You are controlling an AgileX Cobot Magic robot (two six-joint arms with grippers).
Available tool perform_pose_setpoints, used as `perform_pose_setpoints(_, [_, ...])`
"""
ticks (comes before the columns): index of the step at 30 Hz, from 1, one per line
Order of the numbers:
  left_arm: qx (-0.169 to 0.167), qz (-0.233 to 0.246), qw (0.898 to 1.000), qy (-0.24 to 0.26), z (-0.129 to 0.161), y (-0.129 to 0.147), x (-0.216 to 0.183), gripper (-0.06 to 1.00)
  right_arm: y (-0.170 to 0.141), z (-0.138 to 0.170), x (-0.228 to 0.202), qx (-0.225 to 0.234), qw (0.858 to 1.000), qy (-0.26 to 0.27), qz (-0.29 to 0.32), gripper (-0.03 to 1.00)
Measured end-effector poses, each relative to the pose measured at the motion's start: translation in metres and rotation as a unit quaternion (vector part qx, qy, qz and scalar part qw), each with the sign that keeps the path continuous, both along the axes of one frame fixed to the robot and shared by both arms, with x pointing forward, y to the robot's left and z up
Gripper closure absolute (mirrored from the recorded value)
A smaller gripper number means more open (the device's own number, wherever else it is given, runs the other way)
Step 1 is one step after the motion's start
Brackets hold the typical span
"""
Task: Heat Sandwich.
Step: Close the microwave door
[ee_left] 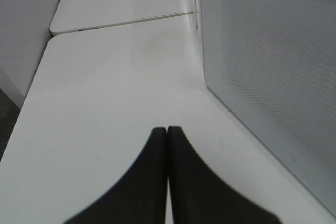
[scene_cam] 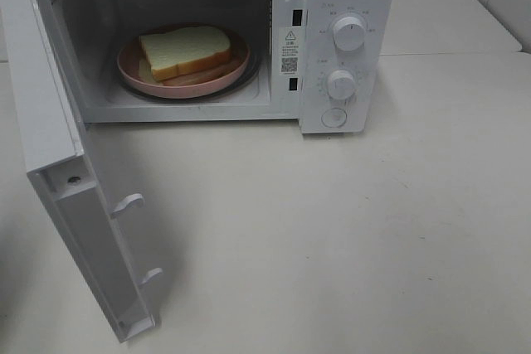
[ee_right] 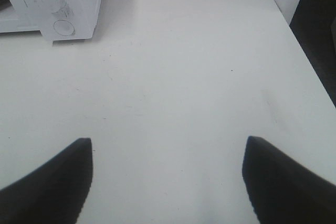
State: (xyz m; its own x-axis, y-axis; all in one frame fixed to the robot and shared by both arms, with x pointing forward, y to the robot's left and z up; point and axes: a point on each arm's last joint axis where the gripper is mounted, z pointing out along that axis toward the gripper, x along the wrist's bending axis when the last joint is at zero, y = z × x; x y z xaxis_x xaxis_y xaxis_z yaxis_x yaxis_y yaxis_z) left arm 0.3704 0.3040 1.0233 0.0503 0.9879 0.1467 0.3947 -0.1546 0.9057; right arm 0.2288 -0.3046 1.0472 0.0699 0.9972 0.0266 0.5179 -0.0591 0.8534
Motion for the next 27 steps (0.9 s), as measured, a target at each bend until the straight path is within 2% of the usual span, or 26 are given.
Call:
perform_pose_setpoints(6, [0.007,0.009,0.999,-0.045,-0.012,0.002,0.009,0.94,0.000,0.000,0.000,0.000,1.000,0.000,0.000,0.20])
perform_pose_setpoints(9, [0.018,0.014,0.995,-0.093,-0.015,0.004,0.017,0.94,0.000,0.000,0.000,0.000,1.000,0.000,0.000,0.20])
perform_pose_setpoints(16, [0.019,-0.001,0.994,-0.107,-0.022,0.002,0.033,0.94,0.000,0.000,0.000,0.000,1.000,0.000,0.000,0.20])
perform_pose_setpoints(21, [0.000,-0.040,0.995,-0.088,-0.034,-0.008,0.045,0.94,0.000,0.000,0.000,0.000,1.000,0.000,0.000,0.20])
perform_pose_setpoints(22, [0.000,-0.070,0.994,-0.083,-0.039,-0.016,0.049,0.94,0.000,0.000,0.000,0.000,1.000,0.000,0.000,0.20])
perform_pose_setpoints(27, [-0.004,-0.122,0.989,-0.080,-0.049,-0.032,0.058,0.94,0.000,0.000,0.000,0.000,1.000,0.000,0.000,0.20])
